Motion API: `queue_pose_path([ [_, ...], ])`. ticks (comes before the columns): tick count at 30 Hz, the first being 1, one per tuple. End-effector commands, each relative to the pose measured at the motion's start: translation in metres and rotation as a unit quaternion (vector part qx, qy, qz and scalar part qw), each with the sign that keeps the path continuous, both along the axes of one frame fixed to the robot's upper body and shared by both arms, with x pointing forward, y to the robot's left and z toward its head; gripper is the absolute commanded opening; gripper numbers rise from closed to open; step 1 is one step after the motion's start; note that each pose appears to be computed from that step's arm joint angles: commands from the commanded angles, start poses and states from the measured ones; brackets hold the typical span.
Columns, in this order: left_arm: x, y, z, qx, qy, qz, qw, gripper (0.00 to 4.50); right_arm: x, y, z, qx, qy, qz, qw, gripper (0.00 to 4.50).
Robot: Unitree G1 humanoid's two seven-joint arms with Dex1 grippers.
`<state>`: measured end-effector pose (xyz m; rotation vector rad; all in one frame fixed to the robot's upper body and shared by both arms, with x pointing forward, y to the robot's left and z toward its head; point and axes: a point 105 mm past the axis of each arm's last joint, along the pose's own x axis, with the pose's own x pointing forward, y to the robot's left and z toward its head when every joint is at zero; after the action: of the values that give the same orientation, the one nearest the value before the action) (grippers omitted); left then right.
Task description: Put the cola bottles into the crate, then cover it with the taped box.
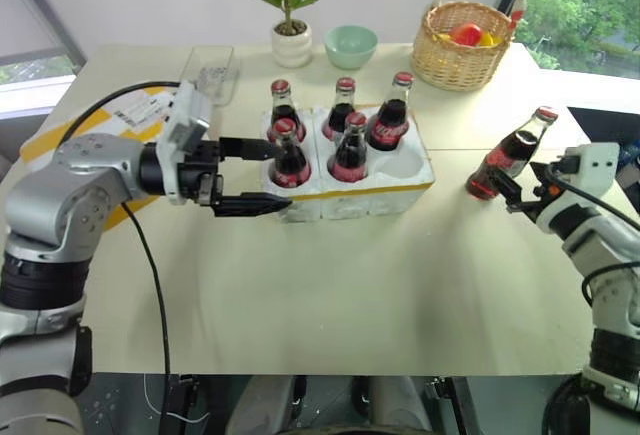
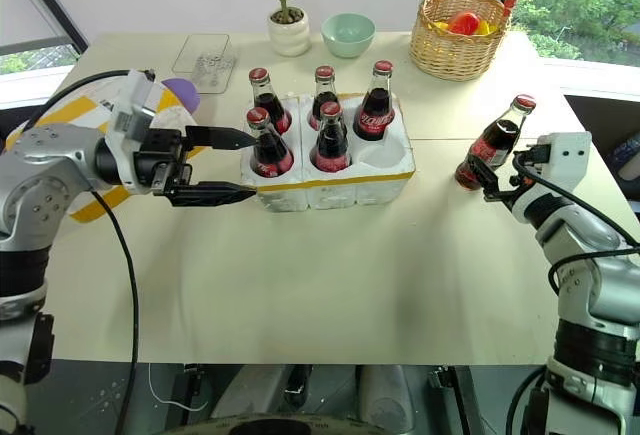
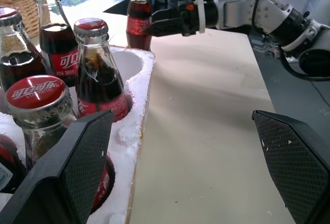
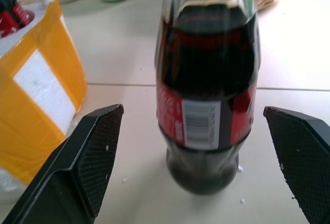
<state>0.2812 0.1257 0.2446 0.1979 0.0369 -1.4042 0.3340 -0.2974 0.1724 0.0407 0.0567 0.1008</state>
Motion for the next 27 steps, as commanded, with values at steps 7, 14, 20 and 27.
queue_pose_path([
  [7, -0.009, 0.004, 0.011, -0.002, -0.025, 0.008, 1.0, 4.5, 0.033, -0.002, 0.006, 0.0, -0.024, 0.005, 1.0, 4.46],
  [14, -0.009, 0.004, 0.012, -0.001, -0.027, 0.01, 1.0, 4.5, 0.041, -0.005, 0.007, 0.006, -0.036, 0.003, 0.999, 3.65],
  [20, -0.009, 0.005, 0.012, -0.002, -0.025, 0.014, 1.0, 4.5, 0.029, 0.01, 0.028, -0.004, -0.075, 0.045, 0.996, 2.86],
  [27, -0.009, 0.006, 0.011, -0.004, -0.022, 0.017, 1.0, 4.5, 0.004, 0.088, 0.1, 0.033, -0.172, 0.218, 0.96, 2.86],
])
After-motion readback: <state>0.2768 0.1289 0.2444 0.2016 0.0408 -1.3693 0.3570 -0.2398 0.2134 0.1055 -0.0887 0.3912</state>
